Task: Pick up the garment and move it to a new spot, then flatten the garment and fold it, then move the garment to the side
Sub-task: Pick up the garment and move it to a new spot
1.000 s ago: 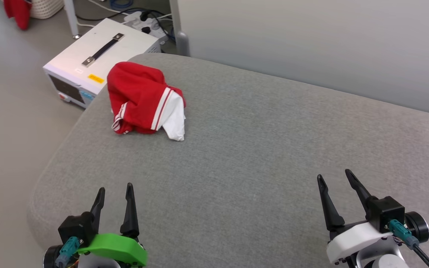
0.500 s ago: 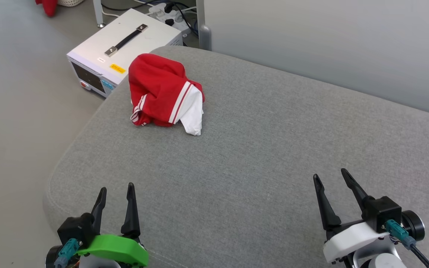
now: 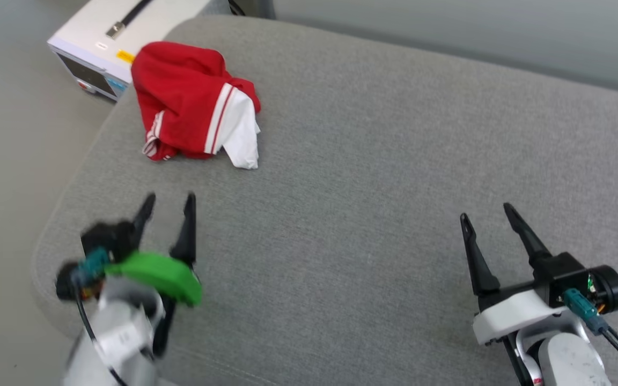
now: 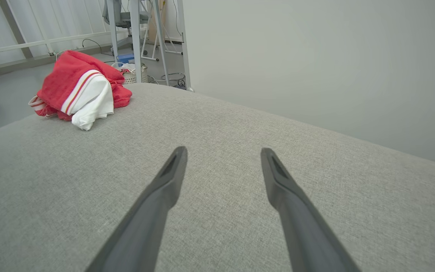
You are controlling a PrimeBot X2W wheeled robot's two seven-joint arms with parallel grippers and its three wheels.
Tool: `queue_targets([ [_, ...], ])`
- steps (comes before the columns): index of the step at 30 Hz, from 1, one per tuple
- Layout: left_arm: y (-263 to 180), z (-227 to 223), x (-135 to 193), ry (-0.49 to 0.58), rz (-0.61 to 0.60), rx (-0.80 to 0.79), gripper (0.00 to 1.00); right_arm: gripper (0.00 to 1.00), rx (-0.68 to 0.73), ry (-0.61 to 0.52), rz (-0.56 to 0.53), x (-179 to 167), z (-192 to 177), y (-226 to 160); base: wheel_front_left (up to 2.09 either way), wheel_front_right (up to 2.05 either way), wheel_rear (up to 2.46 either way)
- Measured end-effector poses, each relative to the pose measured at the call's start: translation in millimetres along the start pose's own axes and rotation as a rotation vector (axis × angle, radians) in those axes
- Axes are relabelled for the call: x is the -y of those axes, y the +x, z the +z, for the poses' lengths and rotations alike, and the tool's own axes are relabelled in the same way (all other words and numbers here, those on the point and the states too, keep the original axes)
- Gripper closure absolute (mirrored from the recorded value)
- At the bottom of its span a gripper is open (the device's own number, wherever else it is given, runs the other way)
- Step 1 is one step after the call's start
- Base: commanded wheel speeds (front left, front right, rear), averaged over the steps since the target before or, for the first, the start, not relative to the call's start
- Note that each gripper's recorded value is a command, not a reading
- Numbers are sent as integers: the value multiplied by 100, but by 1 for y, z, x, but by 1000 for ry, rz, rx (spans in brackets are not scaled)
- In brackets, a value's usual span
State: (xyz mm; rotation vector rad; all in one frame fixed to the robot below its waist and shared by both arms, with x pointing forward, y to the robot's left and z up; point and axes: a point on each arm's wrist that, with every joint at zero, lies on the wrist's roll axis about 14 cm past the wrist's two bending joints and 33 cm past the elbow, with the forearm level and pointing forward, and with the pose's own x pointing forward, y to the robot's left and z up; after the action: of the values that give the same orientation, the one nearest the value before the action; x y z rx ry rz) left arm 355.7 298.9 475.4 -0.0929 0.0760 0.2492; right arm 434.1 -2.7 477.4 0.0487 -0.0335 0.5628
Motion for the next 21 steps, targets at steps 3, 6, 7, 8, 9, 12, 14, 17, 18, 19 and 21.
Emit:
queue_targets([
  [3, 39, 11, -3, 81, -45, -69, 0, 0, -4, 0, -16, 9, -7, 6, 0, 0, 0],
  [6, 74, 12, -7, 128, -75, -190, 0, 0, -7, 6, -33, 19, -14, 12, 0, 0, 0],
  [7, 84, 11, -7, 126, -84, -239, 0, 0, -8, 9, -38, 22, -17, 13, 0, 0, 0],
  [8, 91, 8, -7, 128, -92, -280, 0, 0, -11, 12, -44, 25, -19, 15, 0, 0, 0],
  [9, 99, 5, -8, 140, -103, -332, 0, 0, -15, 14, -52, 29, -22, 15, 0, 0, 0],
  [12, 121, -10, -9, 138, -136, -509, 0, 0, -47, 25, -91, 44, -39, 13, 0, 0, 0],
  [14, 128, -18, -8, 152, -152, -578, 0, 0, -67, 29, -109, 51, -48, 10, 0, 0, 0],
  [17, 138, -30, -8, 161, -165, -659, 0, 0, -90, 32, -135, 61, -59, 6, 0, 0, 0],
  [18, 140, -36, -8, 162, -169, -686, 0, 0, -100, 33, -144, 64, -62, 4, 0, 0, 0],
  [19, 143, -42, -8, 158, -172, -709, 0, 0, -109, 34, -151, 67, -66, 2, 0, 0, 0],
  [21, 147, -51, -7, 162, -174, -735, 0, 0, -123, 35, -164, 71, -72, 0, 0, 0, 0],
])
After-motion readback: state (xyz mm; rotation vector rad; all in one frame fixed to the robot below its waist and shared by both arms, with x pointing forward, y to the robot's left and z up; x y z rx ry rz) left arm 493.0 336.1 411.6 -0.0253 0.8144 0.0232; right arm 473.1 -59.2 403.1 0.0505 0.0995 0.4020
